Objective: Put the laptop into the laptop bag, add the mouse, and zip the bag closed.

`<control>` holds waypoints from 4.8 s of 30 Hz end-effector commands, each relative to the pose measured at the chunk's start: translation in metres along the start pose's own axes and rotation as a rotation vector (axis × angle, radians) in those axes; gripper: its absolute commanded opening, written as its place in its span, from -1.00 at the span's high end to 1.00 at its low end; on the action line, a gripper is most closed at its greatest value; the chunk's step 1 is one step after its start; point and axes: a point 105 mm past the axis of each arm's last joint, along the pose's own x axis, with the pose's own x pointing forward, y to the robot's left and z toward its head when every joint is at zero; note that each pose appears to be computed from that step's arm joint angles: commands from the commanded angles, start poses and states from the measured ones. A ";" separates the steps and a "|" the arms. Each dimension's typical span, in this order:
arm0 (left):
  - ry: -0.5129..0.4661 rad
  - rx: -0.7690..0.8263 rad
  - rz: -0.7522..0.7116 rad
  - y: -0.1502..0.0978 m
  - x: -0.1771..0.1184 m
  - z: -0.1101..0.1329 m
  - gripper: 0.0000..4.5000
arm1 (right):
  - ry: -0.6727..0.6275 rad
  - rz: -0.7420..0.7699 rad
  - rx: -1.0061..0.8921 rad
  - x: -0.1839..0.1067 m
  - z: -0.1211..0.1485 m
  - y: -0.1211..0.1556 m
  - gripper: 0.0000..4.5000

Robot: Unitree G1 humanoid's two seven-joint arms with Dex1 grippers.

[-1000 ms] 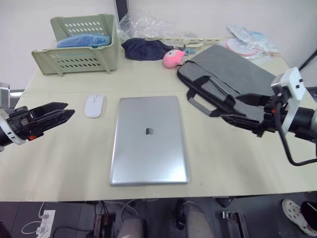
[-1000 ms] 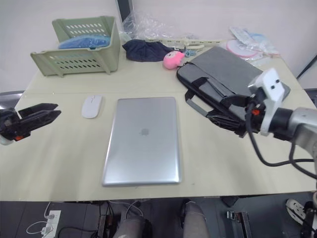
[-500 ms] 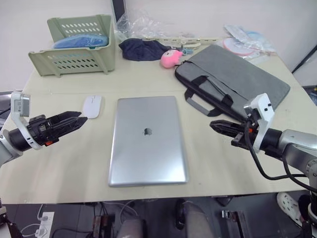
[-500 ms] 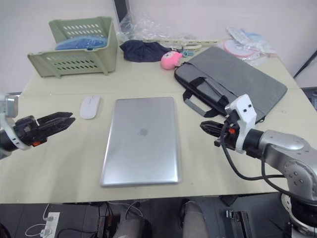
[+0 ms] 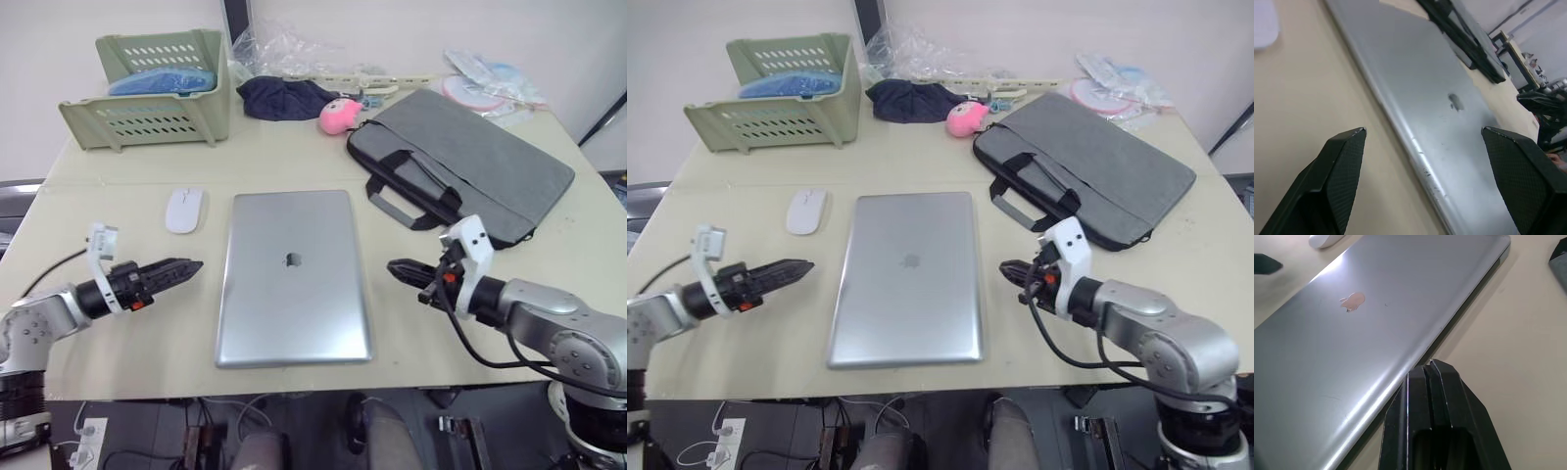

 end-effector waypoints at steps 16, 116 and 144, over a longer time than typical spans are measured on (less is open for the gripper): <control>0.189 -0.049 -0.064 0.004 0.021 -0.014 -0.79 | -0.048 -0.047 -0.004 0.010 -0.006 0.004 0.96; 0.259 -0.230 -0.194 -0.019 0.075 -0.046 -0.26 | 0.102 0.196 -0.250 0.087 -0.037 0.041 1.00; 0.224 -0.230 -0.253 -0.041 0.061 -0.047 0.77 | 0.053 -0.003 -0.391 0.039 0.001 0.004 1.00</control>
